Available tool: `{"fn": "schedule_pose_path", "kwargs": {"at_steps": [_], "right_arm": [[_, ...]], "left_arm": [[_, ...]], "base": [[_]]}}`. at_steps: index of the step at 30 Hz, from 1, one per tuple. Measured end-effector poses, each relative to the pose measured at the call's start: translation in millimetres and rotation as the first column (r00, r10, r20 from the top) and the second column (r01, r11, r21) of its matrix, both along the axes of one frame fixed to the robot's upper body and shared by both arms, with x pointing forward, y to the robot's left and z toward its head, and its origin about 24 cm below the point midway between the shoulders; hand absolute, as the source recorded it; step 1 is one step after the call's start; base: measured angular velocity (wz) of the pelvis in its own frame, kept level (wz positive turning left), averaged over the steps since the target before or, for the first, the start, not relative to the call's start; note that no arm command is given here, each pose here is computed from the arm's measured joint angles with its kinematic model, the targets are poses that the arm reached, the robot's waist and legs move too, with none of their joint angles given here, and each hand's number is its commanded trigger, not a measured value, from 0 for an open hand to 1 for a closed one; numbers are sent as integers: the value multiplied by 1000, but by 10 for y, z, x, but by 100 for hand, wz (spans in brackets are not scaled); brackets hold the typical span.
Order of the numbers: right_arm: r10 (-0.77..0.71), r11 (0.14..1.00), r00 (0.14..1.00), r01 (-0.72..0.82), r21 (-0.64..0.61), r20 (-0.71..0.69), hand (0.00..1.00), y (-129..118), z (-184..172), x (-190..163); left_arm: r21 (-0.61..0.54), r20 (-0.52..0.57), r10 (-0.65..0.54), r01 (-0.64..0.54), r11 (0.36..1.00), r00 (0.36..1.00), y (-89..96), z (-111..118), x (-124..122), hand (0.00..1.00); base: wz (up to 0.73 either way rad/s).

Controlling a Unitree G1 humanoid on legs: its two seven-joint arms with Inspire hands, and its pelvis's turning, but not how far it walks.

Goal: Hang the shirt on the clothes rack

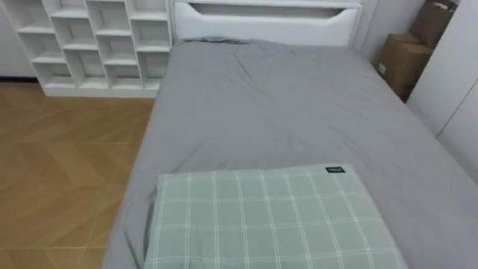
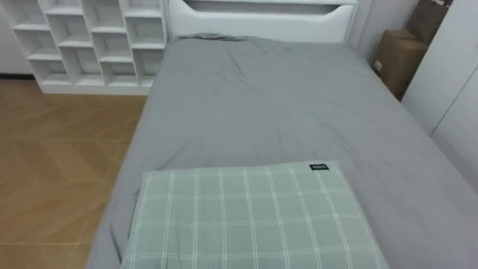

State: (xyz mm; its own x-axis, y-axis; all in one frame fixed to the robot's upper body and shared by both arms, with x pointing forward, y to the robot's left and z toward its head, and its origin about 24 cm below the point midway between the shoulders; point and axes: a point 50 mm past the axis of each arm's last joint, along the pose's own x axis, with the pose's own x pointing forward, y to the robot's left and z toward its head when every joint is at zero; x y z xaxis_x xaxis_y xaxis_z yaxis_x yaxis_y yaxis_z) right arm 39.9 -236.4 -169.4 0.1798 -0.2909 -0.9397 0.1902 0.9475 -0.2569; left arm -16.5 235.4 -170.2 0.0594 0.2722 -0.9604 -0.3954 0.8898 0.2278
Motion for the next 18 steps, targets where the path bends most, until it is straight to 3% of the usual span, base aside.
{"fn": "schedule_pose_path", "kwargs": {"at_steps": [9, 18], "right_arm": [[2, 1000, 1000, -2, 8, -12, 0, 10, -7, 2], [-41, 998, 999, 40, 57, 2, 0, 24, -13, -38]], "left_arm": [[21, 68, -25, 24, 999, 997, 20, 17, 224, 0], [11, 65, -39, 39, 999, 997, 24, 19, 198, 0]], "base": [[11], [0]]}}
